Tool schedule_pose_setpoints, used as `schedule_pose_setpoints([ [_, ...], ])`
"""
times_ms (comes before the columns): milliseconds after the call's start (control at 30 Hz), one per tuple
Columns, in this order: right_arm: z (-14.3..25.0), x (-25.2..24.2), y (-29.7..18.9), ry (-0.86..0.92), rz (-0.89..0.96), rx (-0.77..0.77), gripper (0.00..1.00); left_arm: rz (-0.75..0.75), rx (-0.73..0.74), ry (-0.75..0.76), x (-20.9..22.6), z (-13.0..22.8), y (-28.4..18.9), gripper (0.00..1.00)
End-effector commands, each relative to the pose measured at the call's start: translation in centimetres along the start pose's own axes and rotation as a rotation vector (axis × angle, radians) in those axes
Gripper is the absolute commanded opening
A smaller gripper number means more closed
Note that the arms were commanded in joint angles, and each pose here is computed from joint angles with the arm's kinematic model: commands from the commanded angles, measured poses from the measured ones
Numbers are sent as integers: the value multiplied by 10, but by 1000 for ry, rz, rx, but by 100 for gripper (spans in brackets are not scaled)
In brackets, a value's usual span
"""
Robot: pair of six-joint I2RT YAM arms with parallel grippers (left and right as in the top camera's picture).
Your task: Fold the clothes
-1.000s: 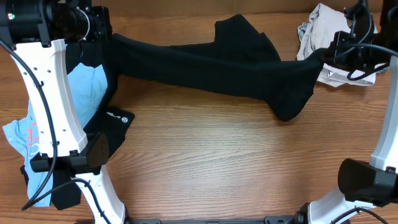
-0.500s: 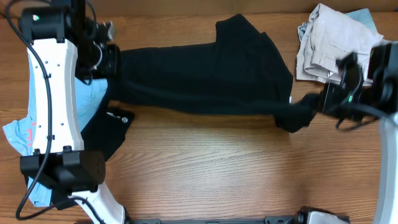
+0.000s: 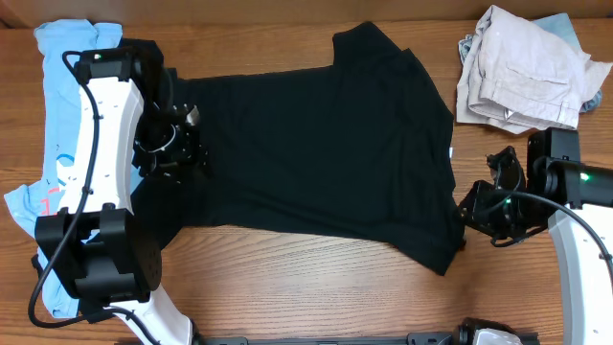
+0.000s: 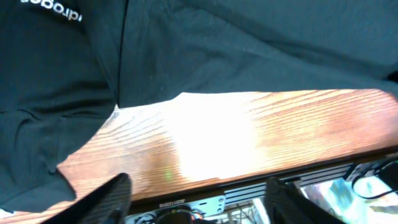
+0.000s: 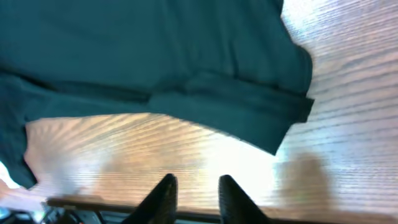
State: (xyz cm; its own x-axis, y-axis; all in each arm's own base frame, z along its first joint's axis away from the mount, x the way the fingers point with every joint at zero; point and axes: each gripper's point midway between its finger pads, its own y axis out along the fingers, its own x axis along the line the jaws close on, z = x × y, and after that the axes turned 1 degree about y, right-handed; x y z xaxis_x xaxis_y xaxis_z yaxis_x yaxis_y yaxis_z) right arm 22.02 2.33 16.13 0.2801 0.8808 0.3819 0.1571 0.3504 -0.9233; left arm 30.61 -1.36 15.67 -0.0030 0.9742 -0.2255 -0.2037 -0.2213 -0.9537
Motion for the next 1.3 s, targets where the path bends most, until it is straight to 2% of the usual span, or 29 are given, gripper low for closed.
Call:
schedule_pose_setpoints([
  [0,-3,3,-3,-6,-13,-32,33,-15,-31,36,-1,-2,-3,75],
  [300,-21,4,0,-15,-24,-99,38,-28,-175,77,-12,-40,-4,73],
  [567,-37,2,11,-31,-30,-139,42,-184,-214,-88,-5,-65,10,71],
  [733,-42,1,16,-36,-32,-150,44,-254,-154,-185,3,-76,42,69],
  [1000,-44,1,16,-41,-34,-161,47,-288,18,-222,18,-77,96,62],
  [1267,-47,1,16,-45,-36,-172,49,-313,57,-209,23,-74,103,61],
])
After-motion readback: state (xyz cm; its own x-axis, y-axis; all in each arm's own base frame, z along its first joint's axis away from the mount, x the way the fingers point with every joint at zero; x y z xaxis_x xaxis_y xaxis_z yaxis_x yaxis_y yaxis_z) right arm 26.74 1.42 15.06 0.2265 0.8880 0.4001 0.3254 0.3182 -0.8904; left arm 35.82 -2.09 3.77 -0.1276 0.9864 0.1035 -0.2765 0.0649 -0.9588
